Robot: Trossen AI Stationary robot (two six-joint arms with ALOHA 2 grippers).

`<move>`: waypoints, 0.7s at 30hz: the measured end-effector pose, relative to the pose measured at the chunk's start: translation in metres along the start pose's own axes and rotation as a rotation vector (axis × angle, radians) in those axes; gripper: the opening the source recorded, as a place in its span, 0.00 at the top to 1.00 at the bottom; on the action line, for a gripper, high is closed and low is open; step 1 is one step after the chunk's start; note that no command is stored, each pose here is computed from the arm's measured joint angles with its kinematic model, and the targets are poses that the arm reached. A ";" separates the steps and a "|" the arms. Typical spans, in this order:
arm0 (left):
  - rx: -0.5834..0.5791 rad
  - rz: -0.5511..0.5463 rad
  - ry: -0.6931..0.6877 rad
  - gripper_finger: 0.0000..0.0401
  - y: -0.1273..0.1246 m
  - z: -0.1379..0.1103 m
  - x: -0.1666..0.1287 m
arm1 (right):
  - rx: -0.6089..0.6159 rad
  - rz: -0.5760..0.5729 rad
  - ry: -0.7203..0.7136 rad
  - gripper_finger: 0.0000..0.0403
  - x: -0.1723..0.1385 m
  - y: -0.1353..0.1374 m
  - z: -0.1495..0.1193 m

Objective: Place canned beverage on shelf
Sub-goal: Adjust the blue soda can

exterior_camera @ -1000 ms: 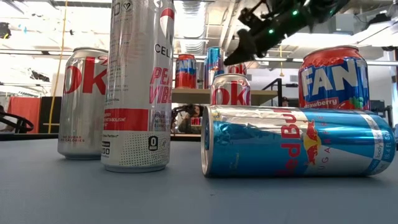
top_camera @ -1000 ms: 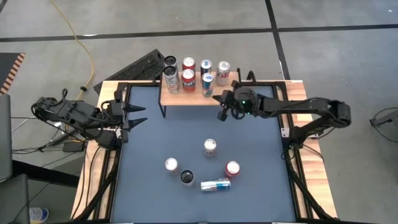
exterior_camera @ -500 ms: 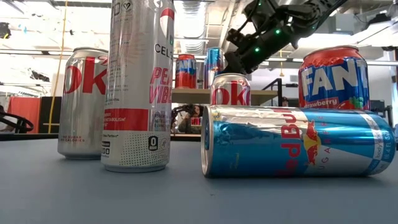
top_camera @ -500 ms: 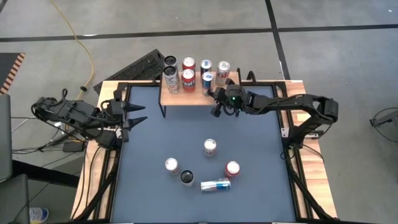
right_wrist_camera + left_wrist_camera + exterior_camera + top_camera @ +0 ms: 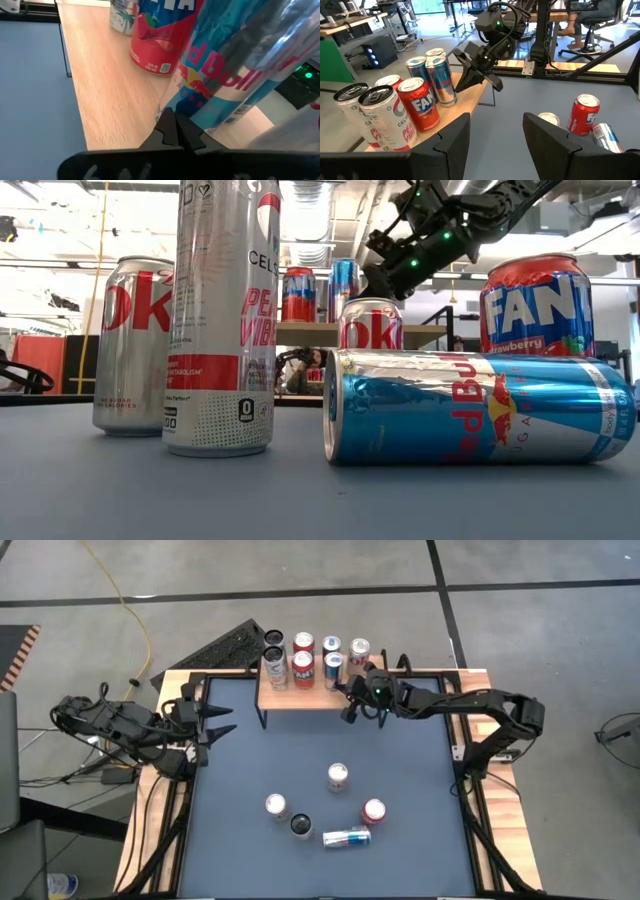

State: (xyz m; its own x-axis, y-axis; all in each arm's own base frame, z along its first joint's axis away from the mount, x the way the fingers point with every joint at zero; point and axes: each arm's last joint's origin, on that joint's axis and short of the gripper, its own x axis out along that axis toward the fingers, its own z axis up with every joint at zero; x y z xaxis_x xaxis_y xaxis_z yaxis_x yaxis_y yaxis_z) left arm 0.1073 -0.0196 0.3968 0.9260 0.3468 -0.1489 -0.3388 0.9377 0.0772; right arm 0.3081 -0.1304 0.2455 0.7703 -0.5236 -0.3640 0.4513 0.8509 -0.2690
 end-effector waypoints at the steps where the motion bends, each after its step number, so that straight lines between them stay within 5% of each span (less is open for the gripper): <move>1: 0.000 0.000 0.000 0.57 0.000 0.000 0.000 | -0.001 0.008 -0.006 1.00 0.000 0.000 0.000; 21: 0.005 0.001 0.003 0.57 0.000 0.000 0.000 | 0.007 -0.072 0.030 1.00 -0.007 -0.009 0.001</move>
State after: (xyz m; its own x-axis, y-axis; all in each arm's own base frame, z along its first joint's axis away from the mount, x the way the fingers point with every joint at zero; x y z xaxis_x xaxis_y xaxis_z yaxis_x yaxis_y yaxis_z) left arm 0.1073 -0.0196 0.3965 0.9252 0.3481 -0.1514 -0.3391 0.9371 0.0823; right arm 0.2993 -0.1341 0.2509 0.7221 -0.5842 -0.3705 0.5081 0.8113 -0.2891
